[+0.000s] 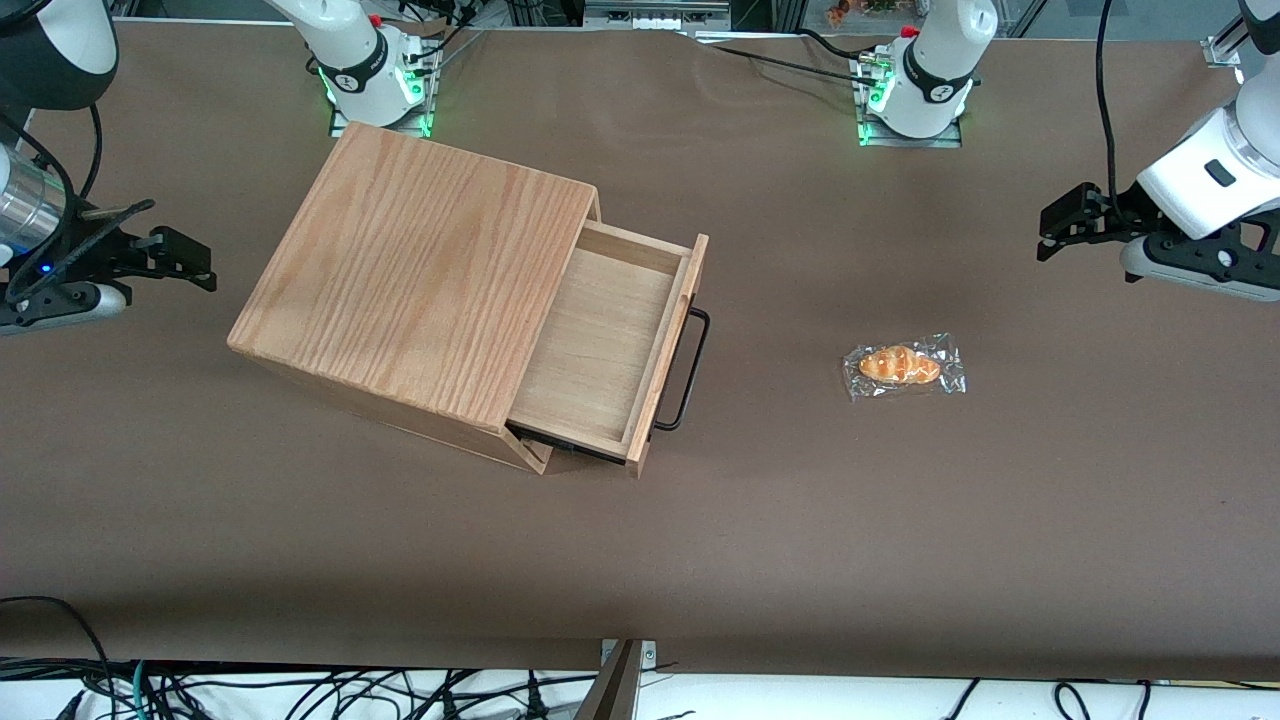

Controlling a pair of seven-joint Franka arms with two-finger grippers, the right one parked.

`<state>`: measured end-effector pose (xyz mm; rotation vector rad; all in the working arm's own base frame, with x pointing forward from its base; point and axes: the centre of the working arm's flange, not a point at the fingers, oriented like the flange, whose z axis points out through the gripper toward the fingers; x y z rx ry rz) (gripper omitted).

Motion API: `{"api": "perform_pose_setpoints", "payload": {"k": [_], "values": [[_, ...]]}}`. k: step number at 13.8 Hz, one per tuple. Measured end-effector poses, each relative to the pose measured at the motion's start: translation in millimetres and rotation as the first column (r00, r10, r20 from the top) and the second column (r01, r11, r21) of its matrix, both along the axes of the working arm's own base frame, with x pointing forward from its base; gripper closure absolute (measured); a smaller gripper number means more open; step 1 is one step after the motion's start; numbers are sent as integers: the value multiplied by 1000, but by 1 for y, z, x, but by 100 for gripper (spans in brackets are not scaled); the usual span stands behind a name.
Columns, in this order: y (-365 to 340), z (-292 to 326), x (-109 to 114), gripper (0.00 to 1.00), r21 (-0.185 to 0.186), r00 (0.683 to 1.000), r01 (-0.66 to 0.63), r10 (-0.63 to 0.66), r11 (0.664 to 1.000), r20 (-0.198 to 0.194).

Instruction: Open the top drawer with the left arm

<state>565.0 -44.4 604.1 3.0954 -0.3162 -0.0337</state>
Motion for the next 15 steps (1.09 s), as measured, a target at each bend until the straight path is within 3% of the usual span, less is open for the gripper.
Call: {"api": "perform_pose_setpoints", "payload": {"k": [5,15], "values": [[9,2,3,0,-1,1000,-16,16,1000,19],[25,-6,9,0,1,999,-46,46,999,12]]}}
